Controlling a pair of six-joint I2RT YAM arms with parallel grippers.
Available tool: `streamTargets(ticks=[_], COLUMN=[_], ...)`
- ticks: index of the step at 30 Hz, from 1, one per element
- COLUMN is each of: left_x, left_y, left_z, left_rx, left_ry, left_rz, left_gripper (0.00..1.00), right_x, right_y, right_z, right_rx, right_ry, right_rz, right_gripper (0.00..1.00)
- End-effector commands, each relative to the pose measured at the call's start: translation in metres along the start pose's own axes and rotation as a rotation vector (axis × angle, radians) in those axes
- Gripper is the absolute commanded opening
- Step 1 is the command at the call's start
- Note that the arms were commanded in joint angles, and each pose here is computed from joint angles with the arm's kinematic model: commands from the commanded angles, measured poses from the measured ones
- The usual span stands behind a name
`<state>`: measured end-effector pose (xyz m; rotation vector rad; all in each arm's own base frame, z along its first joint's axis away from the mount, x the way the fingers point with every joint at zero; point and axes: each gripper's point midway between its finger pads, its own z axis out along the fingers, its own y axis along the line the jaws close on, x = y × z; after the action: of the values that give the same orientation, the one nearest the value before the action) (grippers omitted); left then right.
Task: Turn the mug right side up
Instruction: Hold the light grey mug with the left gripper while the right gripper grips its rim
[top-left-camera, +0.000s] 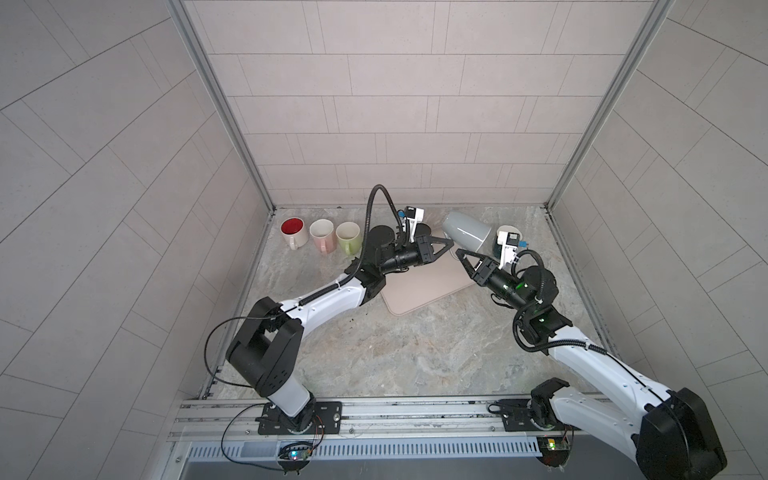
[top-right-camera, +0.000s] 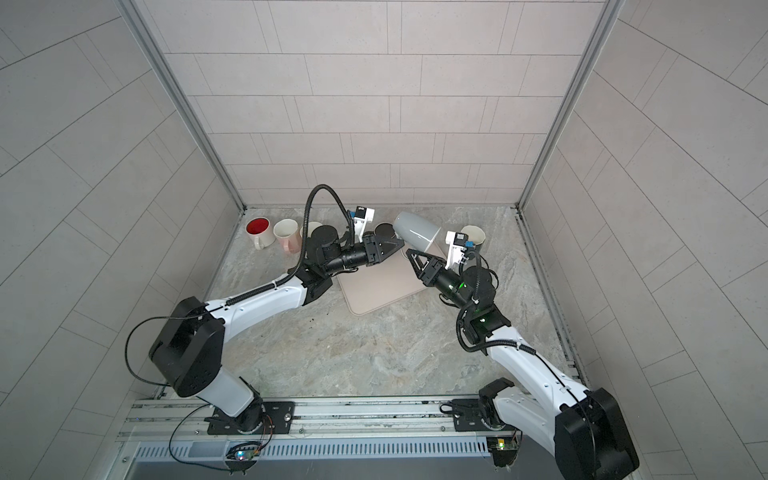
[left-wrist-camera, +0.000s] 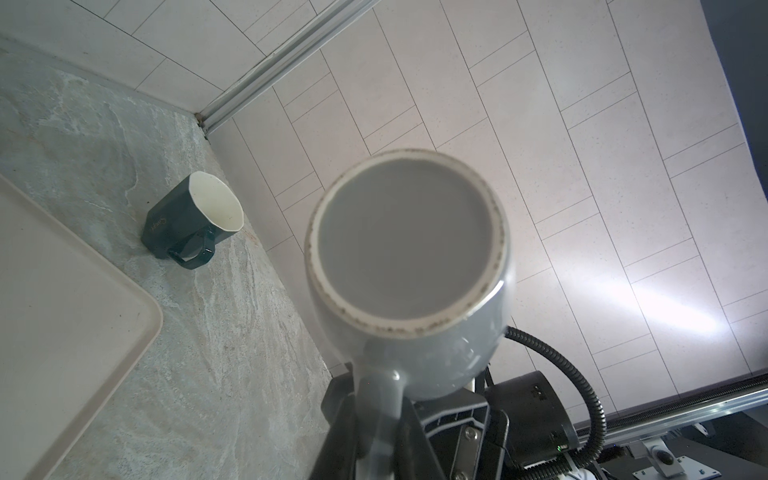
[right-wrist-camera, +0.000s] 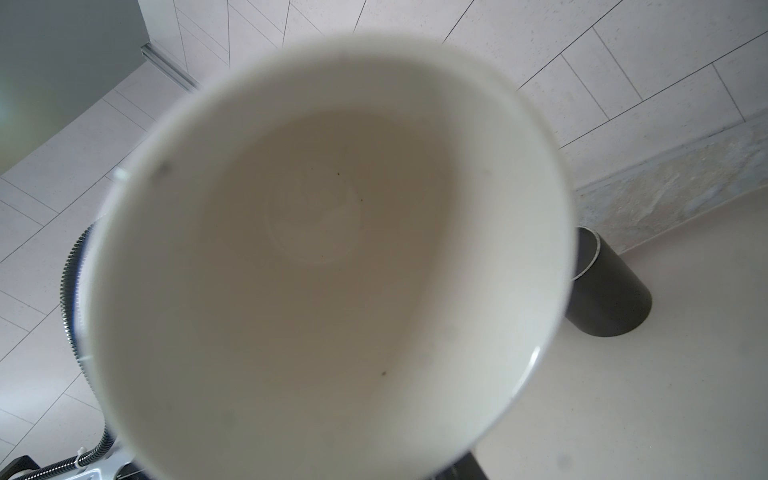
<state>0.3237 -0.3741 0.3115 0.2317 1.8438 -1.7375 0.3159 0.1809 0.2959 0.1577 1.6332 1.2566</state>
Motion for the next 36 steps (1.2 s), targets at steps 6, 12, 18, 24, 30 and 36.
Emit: streamTargets(ticks=[6, 12, 18, 24, 30, 36], left_x=[-0.006, -0.006, -0.006, -0.006, -0.008, -0.008], left_y=[-0.047, -0.045, -0.043, -0.038, -0.034, -0.026], left_z=[0.004, 0.005, 0.008, 0.011, 0.014, 0.017], left_rx=[0.149, 0.146, 0.146, 0.133, 0.124, 0.108], left_ry=[0.006, 0.004, 0.012, 0.016, 0.012, 0.006], left_rz=[0.092, 0.093, 0.095, 0.095, 0.095, 0.079], left_gripper=[0.0, 0.0, 0.0, 0.0, 0.0, 0.09], right_x=[-0.015, -0.017, -0.016, -0.016, -0.017, -0.024], right_y=[0.018, 0.021, 0.019, 0.02, 0.019, 0.035], right_z=[0.002, 0.001, 0.002, 0.003, 0.004, 0.007], right_rx=[-0.049, -0.057, -0.052, -0.049, -0.041, -0.101], right_ry=[-0.04, -0.048, -0.042, -0.034, -0.033, -0.061], right_rz=[-0.004, -0.005, 0.009, 0.006, 0.005, -0.01], right_gripper=[0.38, 0.24, 0.19, 0.0, 0.0, 0.0])
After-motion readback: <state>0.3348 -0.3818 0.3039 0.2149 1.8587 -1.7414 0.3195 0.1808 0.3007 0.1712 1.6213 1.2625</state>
